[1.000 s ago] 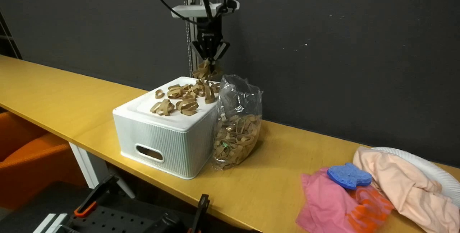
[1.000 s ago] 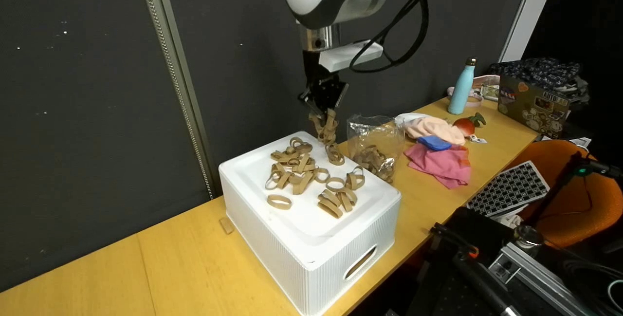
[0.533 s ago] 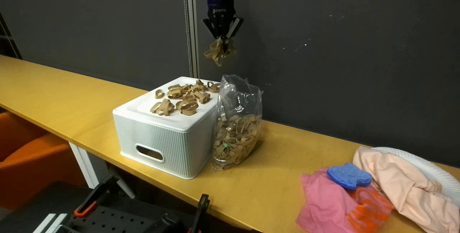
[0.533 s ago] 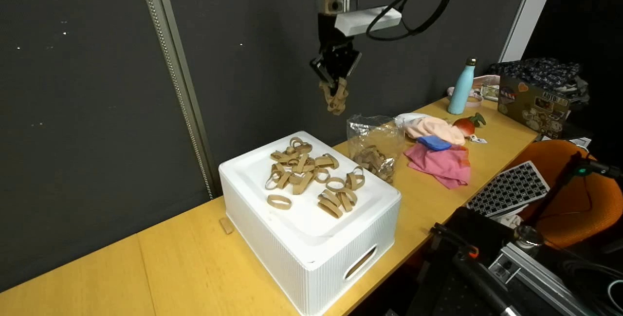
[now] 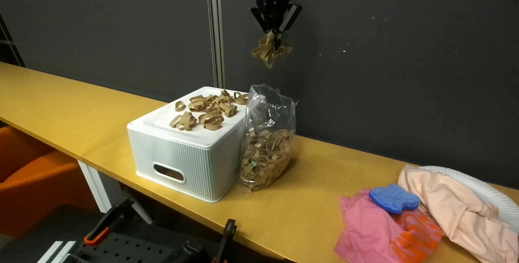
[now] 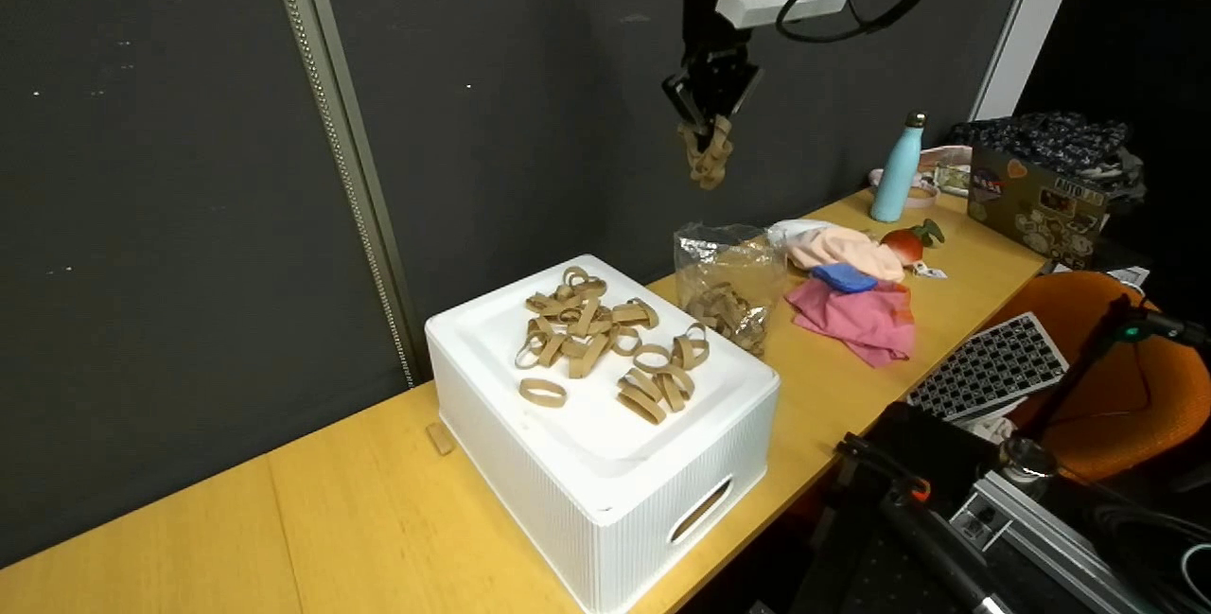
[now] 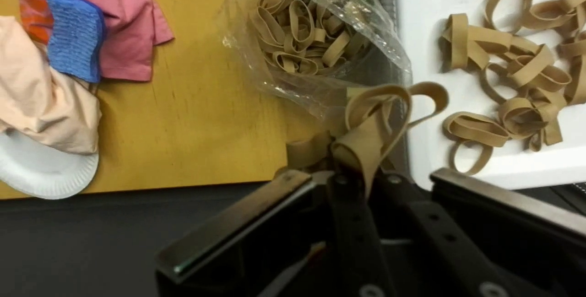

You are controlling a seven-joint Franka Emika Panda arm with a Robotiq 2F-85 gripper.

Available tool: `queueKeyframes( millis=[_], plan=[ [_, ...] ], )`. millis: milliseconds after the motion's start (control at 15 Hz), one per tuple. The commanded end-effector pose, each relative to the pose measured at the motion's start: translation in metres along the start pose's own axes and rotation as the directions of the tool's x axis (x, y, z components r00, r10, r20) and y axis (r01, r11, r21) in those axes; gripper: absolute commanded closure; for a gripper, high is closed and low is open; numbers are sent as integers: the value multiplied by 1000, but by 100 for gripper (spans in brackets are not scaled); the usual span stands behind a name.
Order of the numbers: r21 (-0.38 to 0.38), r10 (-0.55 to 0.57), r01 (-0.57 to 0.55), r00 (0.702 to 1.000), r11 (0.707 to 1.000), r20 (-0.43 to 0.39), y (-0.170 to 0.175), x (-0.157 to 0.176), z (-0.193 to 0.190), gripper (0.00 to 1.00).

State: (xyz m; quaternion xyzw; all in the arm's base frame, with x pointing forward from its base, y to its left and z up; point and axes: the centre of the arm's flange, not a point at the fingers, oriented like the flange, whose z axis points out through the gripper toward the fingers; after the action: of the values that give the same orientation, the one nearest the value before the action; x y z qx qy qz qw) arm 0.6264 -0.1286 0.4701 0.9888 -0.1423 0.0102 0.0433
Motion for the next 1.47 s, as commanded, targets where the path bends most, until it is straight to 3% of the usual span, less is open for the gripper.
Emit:
queueKeyframes(
  millis=[0,733,1000,1400],
  plan=[
    [-19,40,-39,998,999,42,18,-22,15,98],
    [-28,44,-39,981,999,189,18,-61,91,98],
    [-21,44,-42,992,999,121,24,-56,98,98],
    [67,28,-24,998,997,-60,20,-43,73,98]
  ],
)
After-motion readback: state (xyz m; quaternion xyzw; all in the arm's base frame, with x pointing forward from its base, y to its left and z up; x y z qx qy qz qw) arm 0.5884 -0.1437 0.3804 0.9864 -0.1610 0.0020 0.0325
